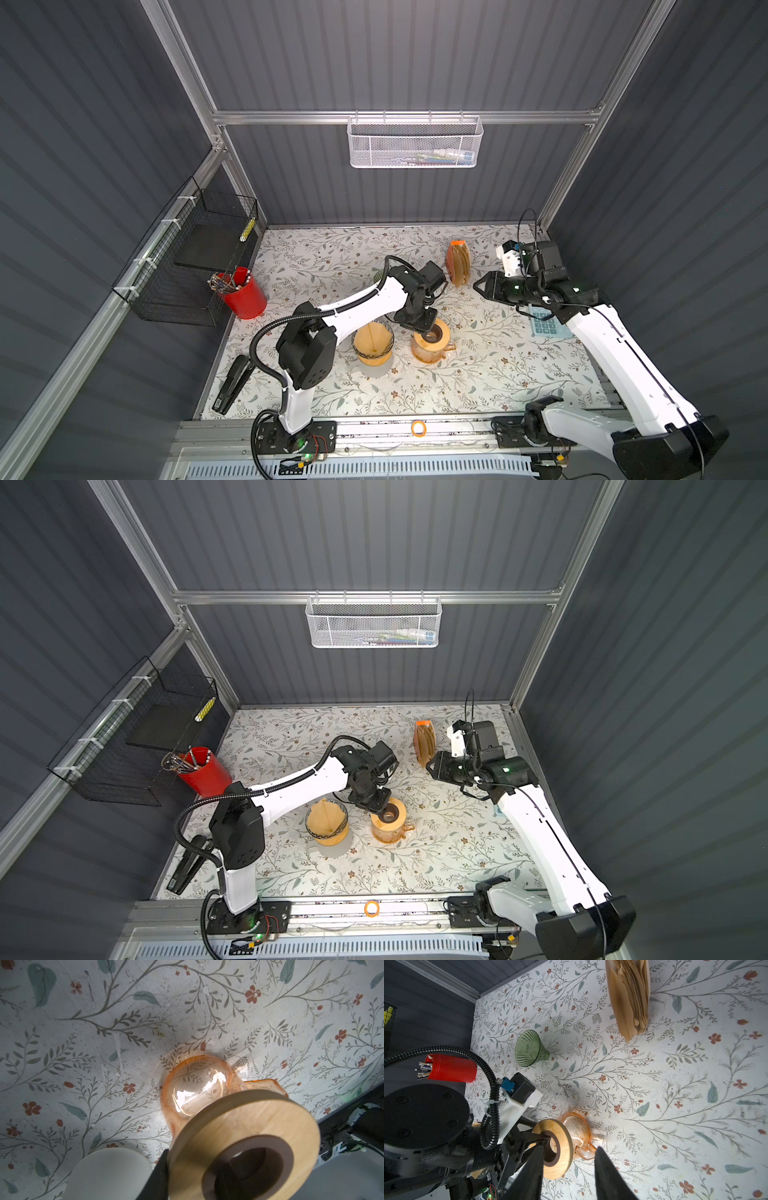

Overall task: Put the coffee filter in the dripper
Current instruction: 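Lower the wooden ring onto the pink pitcher's mouth with the left gripper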

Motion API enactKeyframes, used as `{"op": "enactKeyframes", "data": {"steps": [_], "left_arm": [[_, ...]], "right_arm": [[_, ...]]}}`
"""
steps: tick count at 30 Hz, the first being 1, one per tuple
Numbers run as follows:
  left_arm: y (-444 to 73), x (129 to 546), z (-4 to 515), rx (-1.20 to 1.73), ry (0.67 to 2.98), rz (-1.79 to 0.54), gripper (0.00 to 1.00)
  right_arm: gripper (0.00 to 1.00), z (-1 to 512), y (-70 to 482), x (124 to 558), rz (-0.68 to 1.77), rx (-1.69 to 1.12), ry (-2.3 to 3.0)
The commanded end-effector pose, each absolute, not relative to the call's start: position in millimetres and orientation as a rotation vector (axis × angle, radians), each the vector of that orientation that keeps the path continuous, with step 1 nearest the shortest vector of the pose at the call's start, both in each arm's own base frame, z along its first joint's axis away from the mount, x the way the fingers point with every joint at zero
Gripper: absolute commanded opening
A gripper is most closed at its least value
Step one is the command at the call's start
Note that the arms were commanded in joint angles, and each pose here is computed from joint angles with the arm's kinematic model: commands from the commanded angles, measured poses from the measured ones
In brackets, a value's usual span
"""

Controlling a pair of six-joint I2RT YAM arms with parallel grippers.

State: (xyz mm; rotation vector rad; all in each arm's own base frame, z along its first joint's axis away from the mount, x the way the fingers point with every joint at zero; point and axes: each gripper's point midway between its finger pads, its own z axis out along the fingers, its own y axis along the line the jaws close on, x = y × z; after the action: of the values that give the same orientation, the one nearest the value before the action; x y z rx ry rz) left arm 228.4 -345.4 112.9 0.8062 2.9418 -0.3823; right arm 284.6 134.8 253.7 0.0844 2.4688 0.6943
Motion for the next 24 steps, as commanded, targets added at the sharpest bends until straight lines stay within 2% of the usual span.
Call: {"op": "enactKeyframes", "data": {"steps": [1,18,24], "left_arm": [[-347.9,229.8,109.2,0.785,2.936,-0.375,0.24],[-340.3,233.2,102.6,0.758,2.936,-0.306,0.24],[-340.1,230.7,100.1,0.761,2.944,-0.304,0.27]], "right_arm": [[0.42,250.1,135.9,286.2,0.708,0.087,2.471],[0.42,247.1,137.4,288.0,0.716,0.086,2.477],[0.42,247.7,138.0,288.2,0.721,0.087,2.476]]}}
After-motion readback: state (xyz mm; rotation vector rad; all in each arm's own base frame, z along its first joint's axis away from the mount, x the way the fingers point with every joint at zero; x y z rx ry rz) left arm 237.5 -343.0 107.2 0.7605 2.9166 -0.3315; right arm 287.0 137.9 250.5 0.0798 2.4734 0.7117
